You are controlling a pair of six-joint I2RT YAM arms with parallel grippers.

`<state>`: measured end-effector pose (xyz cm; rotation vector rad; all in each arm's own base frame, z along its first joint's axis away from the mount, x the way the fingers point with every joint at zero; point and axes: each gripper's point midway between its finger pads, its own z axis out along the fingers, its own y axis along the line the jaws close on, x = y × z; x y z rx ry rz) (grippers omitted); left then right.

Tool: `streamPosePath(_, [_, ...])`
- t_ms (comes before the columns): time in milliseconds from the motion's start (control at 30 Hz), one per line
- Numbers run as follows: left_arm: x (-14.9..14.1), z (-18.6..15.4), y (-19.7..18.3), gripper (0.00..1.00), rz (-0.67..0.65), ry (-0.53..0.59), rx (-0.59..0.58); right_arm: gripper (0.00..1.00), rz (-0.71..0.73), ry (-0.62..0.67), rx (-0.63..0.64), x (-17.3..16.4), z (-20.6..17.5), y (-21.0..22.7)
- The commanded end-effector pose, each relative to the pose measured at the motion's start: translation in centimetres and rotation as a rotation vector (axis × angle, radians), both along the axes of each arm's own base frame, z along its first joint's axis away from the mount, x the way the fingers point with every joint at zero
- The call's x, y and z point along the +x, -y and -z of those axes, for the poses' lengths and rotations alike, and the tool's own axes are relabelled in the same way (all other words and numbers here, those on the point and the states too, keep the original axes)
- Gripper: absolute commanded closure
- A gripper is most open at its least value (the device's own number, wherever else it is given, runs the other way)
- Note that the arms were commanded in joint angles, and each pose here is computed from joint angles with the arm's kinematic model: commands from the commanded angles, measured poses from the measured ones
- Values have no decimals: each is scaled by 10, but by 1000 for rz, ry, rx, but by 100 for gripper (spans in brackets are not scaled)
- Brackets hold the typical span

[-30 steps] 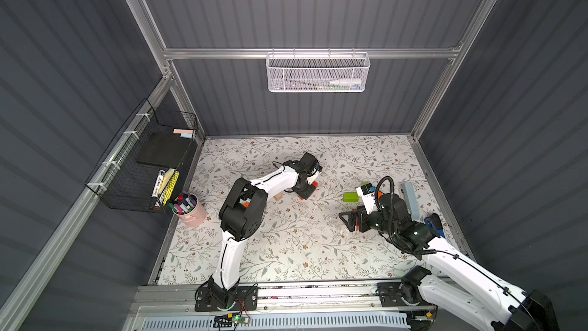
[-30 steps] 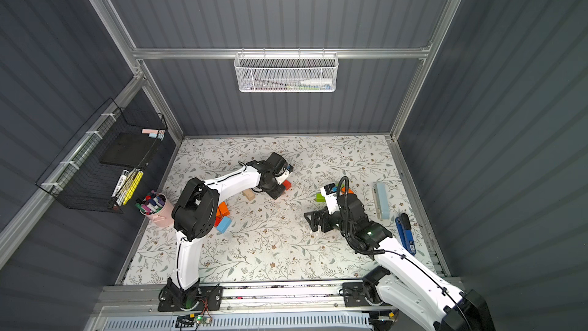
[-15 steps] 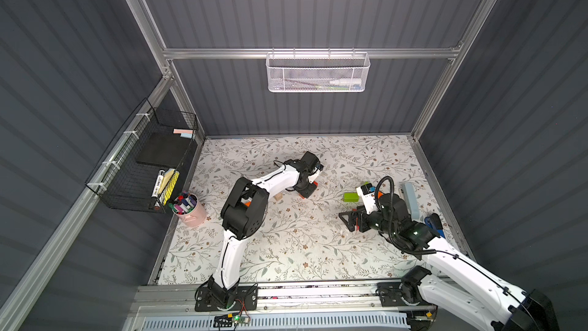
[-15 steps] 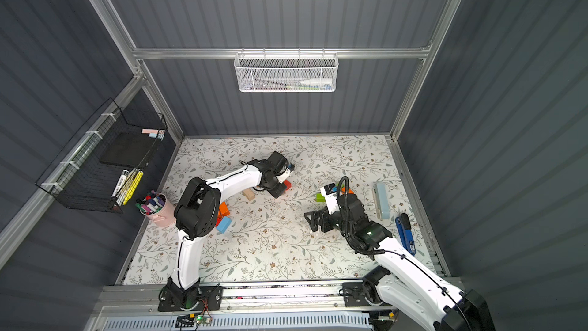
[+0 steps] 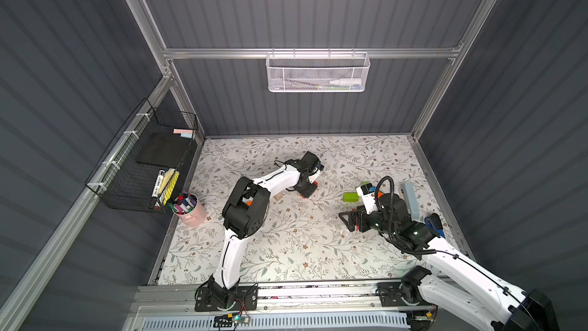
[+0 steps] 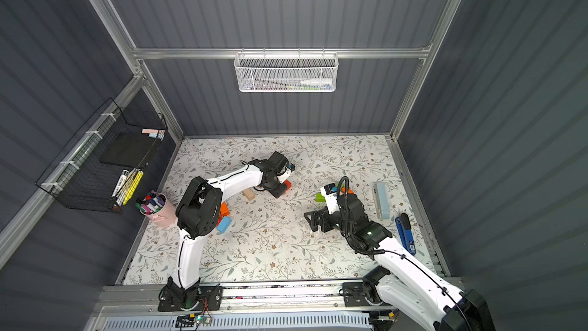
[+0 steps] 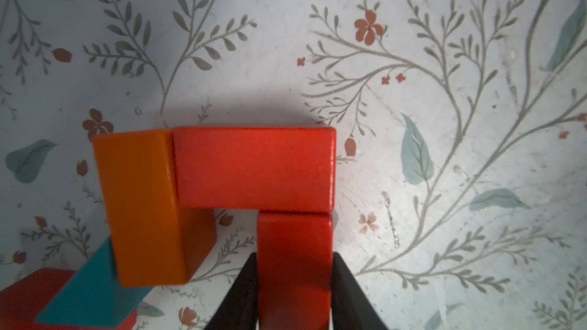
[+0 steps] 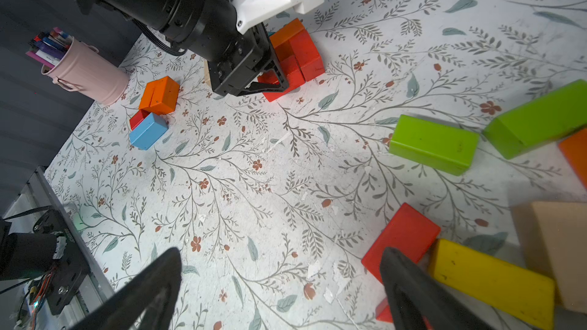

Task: Assemble a heart with building blocks
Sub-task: Assemble the building block at the center of the board, then pick up the building block from the center of the board.

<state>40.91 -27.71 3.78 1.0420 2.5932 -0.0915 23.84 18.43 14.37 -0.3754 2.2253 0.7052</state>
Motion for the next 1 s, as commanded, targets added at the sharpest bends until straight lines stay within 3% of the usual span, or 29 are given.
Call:
streamPosePath(0, [-1, 5, -2, 59, 11, -21, 13, 1, 16, -6, 3, 1, 2, 2])
streamPosePath(133, [-1, -5, -4, 46, -3, -14, 3, 1, 14, -2, 6, 1, 1, 2])
streamPosePath(333, [3, -54, -16, 32, -126, 50, -56, 1, 5, -10, 7, 1, 1, -1])
streamPosePath(500, [-5, -81, -61, 20, -348, 59, -44, 1, -4, -9, 17, 1, -1, -3])
streamPosePath(600, [-8, -88, -105, 20, -526, 32, -87, 1, -13, -12, 26, 1, -2, -6])
streamPosePath(733, [-11, -98, -174, 5, -791, 60, -136, 1, -27, -20, 39, 1, -3, -9])
streamPosePath(833, [-23, -88, -208, 6, -941, 27, -137, 1, -33, -25, 45, 0, -3, -11])
streamPosePath(967, [-38, -62, -217, 5, -1046, -51, -131, 1, -33, -28, 54, 0, -4, -12])
